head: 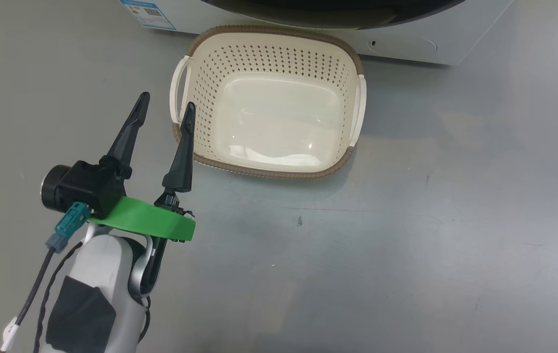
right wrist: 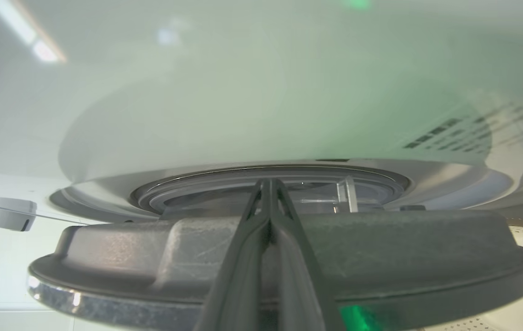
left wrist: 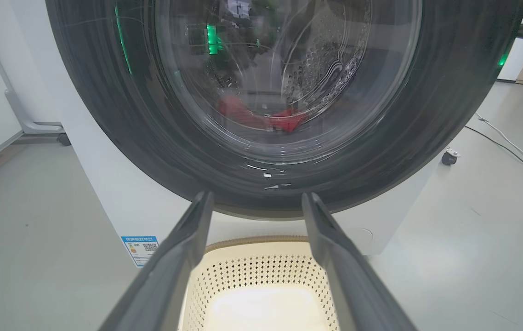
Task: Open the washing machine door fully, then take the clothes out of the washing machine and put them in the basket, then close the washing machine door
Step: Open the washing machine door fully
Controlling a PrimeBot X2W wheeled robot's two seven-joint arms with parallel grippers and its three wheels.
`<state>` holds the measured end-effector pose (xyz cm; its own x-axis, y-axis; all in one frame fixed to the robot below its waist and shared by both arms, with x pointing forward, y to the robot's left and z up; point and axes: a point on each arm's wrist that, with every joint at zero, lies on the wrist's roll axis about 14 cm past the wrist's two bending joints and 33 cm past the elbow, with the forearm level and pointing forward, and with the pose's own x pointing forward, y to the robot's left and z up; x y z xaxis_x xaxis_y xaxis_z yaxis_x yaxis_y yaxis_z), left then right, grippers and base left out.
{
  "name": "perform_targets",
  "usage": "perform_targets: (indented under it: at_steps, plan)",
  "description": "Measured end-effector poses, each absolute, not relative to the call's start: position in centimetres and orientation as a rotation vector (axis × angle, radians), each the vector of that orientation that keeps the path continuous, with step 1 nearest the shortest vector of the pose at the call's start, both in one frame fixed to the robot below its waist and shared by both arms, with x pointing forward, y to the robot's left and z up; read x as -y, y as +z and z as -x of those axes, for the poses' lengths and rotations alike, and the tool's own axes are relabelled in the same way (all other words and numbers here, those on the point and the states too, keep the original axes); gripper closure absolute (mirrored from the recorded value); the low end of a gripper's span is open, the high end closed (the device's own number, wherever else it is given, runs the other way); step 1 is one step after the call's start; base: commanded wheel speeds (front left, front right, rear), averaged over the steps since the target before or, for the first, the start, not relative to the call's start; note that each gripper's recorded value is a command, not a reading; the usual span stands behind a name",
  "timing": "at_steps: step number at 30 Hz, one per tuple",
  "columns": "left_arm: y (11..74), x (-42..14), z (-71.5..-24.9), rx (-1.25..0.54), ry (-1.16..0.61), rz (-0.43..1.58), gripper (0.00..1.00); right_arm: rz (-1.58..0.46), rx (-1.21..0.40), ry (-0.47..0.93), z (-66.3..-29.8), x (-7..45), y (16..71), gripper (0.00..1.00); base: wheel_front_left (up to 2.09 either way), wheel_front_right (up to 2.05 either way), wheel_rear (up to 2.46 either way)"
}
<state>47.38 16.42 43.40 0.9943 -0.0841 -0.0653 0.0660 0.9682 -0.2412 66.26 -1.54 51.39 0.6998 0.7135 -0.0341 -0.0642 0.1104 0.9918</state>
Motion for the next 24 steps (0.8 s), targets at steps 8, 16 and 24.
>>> perform_targets:
  at_steps: [8, 16, 24]
  plan:
    - [43.5, -16.0, -47.5, -0.074, -0.091, 0.238, 0.00, -1.345, -0.633, 0.665, -65.2, 1.5, 51.3, 1.00, 0.00, 0.00, 0.00]
    - [43.9, -15.3, -47.3, -0.070, -0.111, 0.236, 0.00, -1.366, -0.678, 0.689, -63.5, 1.6, 51.1, 1.00, 0.00, 0.00, 0.00]
    - [44.8, -14.9, -47.1, -0.054, -0.125, 0.237, 0.00, -1.349, -0.750, 0.725, -61.0, 1.0, 50.4, 1.00, 0.00, 0.00, 0.00]
